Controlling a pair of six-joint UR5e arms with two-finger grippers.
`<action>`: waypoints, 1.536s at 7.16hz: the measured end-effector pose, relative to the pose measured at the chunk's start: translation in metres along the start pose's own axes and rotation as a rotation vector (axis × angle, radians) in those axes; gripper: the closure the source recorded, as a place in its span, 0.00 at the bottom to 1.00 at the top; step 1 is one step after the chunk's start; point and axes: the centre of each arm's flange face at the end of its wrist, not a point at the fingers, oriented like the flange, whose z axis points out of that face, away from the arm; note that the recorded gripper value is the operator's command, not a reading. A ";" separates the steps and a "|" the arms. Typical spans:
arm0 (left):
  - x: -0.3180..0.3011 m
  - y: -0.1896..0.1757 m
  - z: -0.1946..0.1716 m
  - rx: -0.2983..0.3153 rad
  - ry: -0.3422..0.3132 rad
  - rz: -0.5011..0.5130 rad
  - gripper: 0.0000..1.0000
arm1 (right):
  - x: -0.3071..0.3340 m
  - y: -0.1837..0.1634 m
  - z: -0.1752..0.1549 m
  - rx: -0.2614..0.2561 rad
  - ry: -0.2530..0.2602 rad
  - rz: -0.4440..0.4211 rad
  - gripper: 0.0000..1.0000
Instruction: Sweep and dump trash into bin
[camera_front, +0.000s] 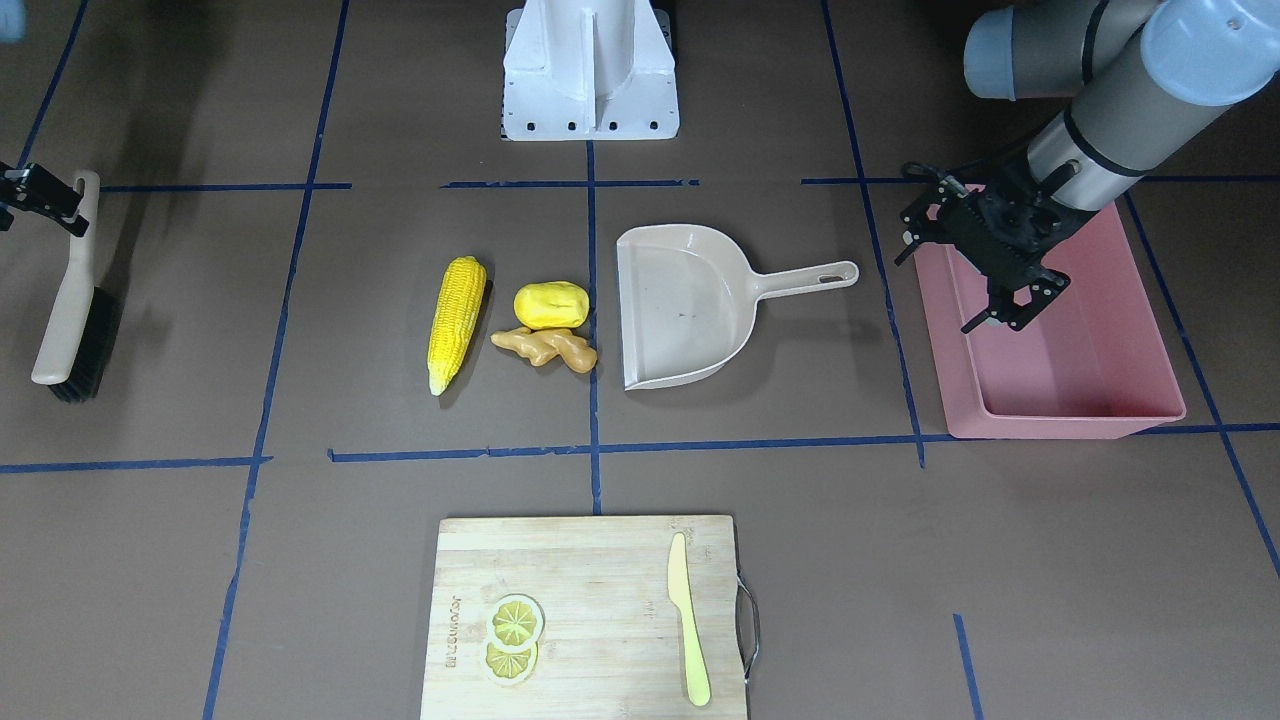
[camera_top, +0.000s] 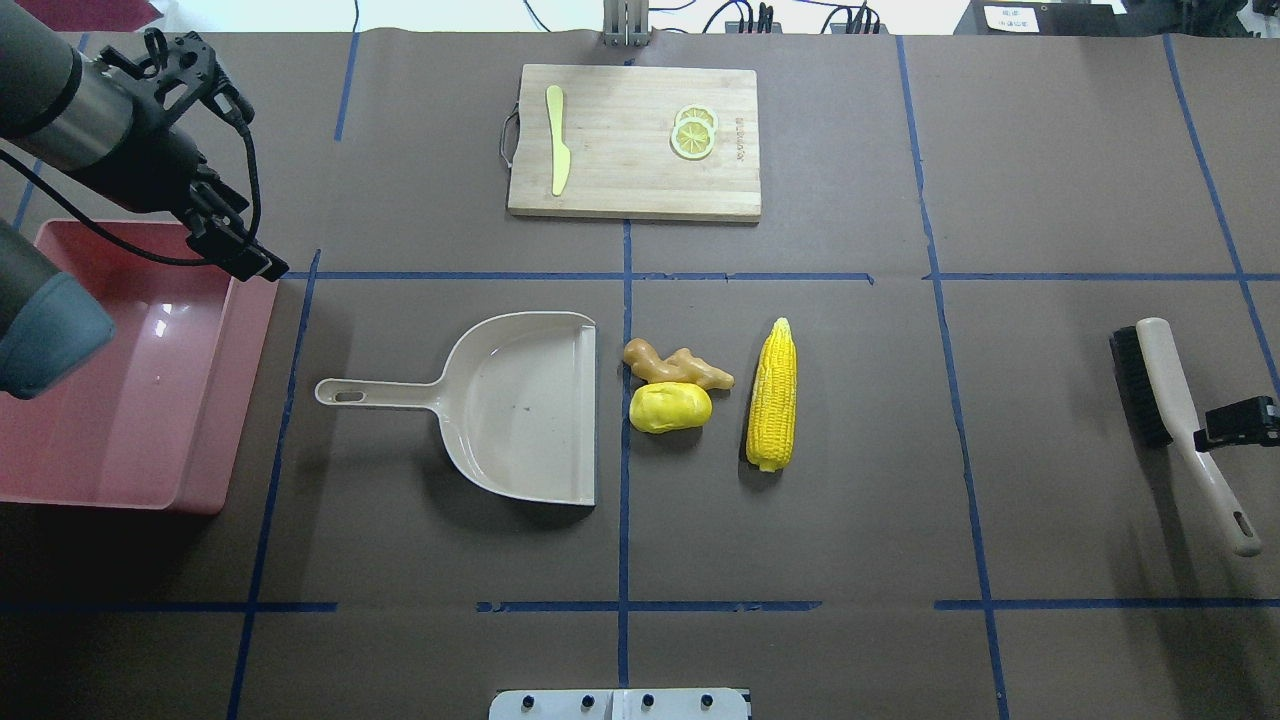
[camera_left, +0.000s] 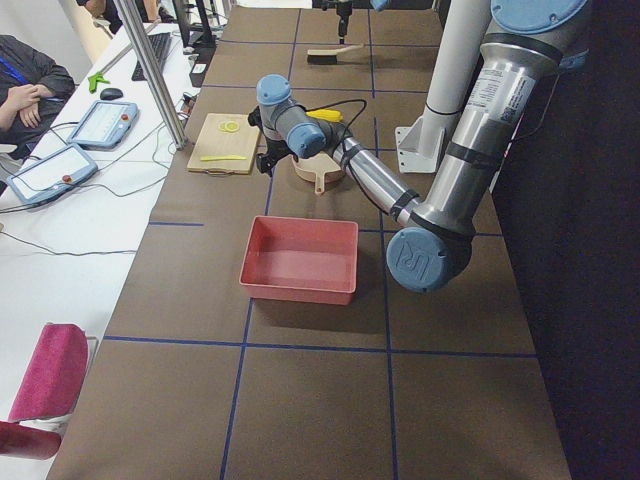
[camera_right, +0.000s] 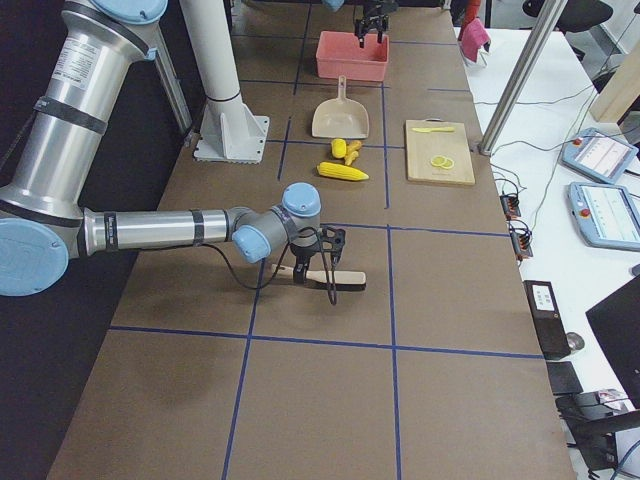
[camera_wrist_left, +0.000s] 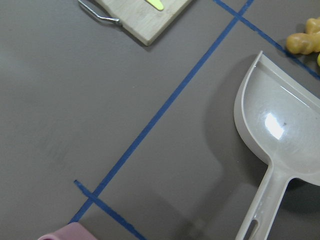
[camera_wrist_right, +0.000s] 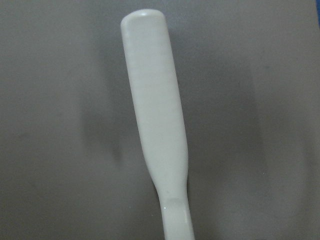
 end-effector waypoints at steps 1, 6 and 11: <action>0.003 -0.002 0.003 -0.002 0.002 0.006 0.00 | 0.001 0.001 0.012 -0.022 0.012 -0.006 0.04; 0.009 -0.003 0.014 -0.015 0.014 0.017 0.00 | -0.008 -0.005 0.053 -0.081 0.039 -0.041 0.46; 0.009 -0.003 0.015 -0.016 0.014 0.018 0.00 | -0.006 -0.003 0.051 -0.080 0.036 -0.087 1.00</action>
